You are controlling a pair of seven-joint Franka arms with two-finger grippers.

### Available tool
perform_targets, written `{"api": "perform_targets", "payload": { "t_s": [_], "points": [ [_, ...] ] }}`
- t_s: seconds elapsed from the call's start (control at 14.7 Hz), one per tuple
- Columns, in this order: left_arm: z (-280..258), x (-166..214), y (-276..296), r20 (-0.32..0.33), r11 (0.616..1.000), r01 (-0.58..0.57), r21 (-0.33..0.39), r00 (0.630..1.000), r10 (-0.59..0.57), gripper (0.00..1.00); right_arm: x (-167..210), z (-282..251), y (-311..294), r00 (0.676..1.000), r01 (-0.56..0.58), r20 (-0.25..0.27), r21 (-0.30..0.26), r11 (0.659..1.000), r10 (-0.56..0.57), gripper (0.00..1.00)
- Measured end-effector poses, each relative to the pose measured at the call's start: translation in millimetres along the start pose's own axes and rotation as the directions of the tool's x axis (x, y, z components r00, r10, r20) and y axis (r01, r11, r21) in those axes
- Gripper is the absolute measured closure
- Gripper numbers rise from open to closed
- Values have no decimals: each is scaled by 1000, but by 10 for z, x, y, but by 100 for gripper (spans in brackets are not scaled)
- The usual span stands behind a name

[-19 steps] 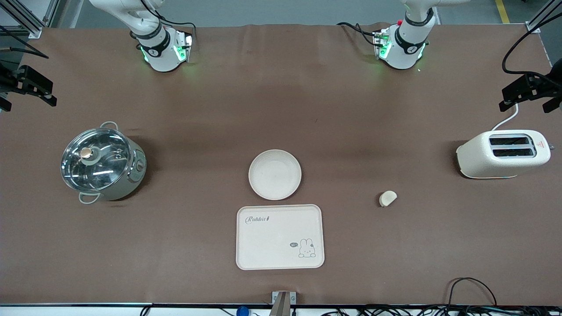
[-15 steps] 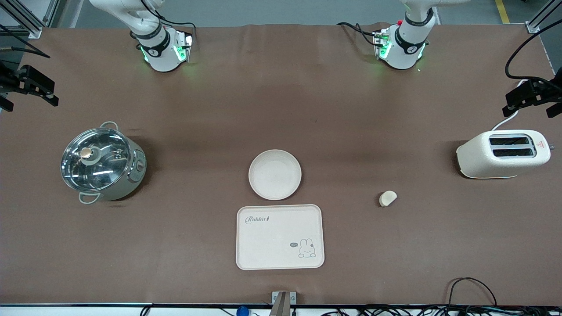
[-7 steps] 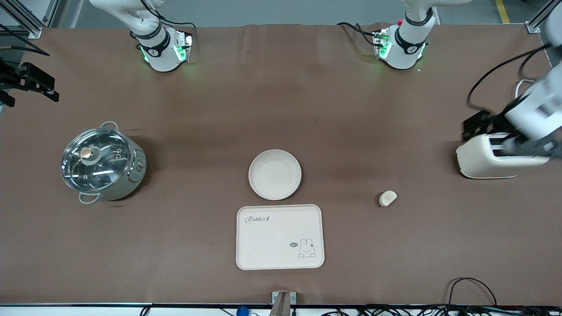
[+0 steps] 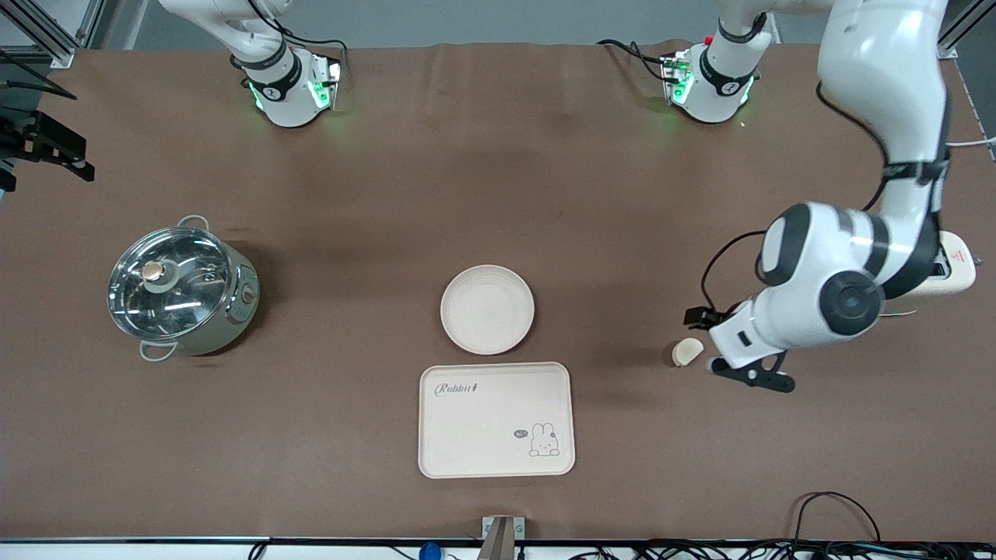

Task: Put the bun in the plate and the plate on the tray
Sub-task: 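Reach the left gripper to the white bun and grasp it, then carry the bun toward the plate while the right gripper reaches the plate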

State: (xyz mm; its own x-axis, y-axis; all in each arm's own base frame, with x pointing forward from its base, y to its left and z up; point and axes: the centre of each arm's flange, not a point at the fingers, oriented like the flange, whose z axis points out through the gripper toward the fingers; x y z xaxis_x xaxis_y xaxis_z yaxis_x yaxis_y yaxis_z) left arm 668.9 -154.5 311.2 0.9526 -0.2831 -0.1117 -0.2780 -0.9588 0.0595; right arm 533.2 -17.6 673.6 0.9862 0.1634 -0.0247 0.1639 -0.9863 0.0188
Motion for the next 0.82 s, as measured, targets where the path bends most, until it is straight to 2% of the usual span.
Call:
{"api": "perform_targets", "payload": {
  "t_s": [0.14, 0.41, 0.82],
  "points": [
    [446, 27, 35, -43, 1000, -7, 0, 999, 7, 0, 41, 146, 74, 1000, -14, 6, 11, 1000, 14, 0],
    [949, 3, 71, -30, 1000, -19, -3, 999, 18, 0, 102, 567, 343, 995, -102, 28, 90, 991, 100, 0],
    [1198, -73, 114, -72, 996, -77, 51, 994, 80, 3, 284, 873, 71, 979, -204, 2, 99, 974, 205, 0]
  ]
}}
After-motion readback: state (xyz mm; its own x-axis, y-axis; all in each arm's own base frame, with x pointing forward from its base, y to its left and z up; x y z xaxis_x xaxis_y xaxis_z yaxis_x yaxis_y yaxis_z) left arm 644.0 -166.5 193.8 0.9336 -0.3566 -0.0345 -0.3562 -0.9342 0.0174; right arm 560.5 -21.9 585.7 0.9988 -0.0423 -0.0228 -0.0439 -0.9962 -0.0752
